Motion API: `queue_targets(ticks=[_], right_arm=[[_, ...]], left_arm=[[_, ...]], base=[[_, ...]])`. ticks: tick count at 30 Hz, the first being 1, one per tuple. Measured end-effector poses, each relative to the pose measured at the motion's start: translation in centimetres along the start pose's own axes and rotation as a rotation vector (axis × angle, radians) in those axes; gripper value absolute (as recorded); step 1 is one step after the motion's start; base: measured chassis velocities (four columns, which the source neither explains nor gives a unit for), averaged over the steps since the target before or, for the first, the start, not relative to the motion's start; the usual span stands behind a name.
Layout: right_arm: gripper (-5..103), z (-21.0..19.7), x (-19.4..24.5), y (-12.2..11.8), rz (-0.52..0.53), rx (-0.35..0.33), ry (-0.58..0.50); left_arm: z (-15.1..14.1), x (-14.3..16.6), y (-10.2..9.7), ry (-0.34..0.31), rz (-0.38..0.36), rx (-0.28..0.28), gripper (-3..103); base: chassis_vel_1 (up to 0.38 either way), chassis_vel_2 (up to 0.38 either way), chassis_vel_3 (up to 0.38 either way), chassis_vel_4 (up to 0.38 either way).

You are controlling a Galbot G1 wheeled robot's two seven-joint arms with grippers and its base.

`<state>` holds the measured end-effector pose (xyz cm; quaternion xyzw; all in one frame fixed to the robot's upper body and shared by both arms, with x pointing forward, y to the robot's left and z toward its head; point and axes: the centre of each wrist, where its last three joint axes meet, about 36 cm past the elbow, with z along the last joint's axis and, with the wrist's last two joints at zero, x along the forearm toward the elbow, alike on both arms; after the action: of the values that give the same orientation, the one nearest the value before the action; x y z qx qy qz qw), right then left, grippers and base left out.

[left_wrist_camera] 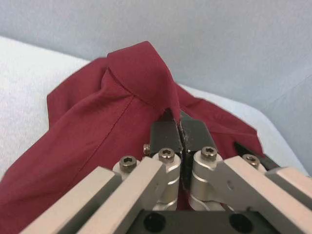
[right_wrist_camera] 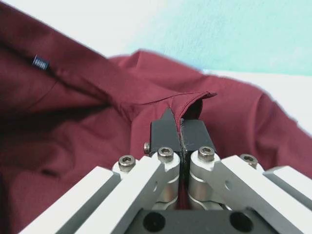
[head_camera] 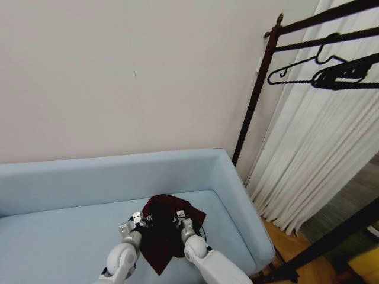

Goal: Pick up the clothes from the sofa and hang them on the clothes hanger.

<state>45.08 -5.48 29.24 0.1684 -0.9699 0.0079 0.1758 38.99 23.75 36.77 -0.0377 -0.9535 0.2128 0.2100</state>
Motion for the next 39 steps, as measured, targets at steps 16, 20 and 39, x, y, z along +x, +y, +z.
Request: queue_targets(ticks=[16,20,39], right_arm=[[0,-11.3,0.6,-3.4,0.047,0.087,-0.294],[0,-14.9,1.9,-3.8,0.013,0.098,-0.345],[0,-28.6,6.3,-4.6,-0.091,0.124,-0.534]], left_arm=[[-7.7,1.9,-0.2,-0.22,0.158,-0.042,0],[-11.9,4.0,0.0,-0.297,0.189,-0.084,0],[-25.1,10.1,-4.5,-0.484,0.282,-0.189,0]], base=[[0.0,0.0,0.0,0.0],[0.0,0.0,0.0,0.0],[0.0,0.0,0.0,0.0]])
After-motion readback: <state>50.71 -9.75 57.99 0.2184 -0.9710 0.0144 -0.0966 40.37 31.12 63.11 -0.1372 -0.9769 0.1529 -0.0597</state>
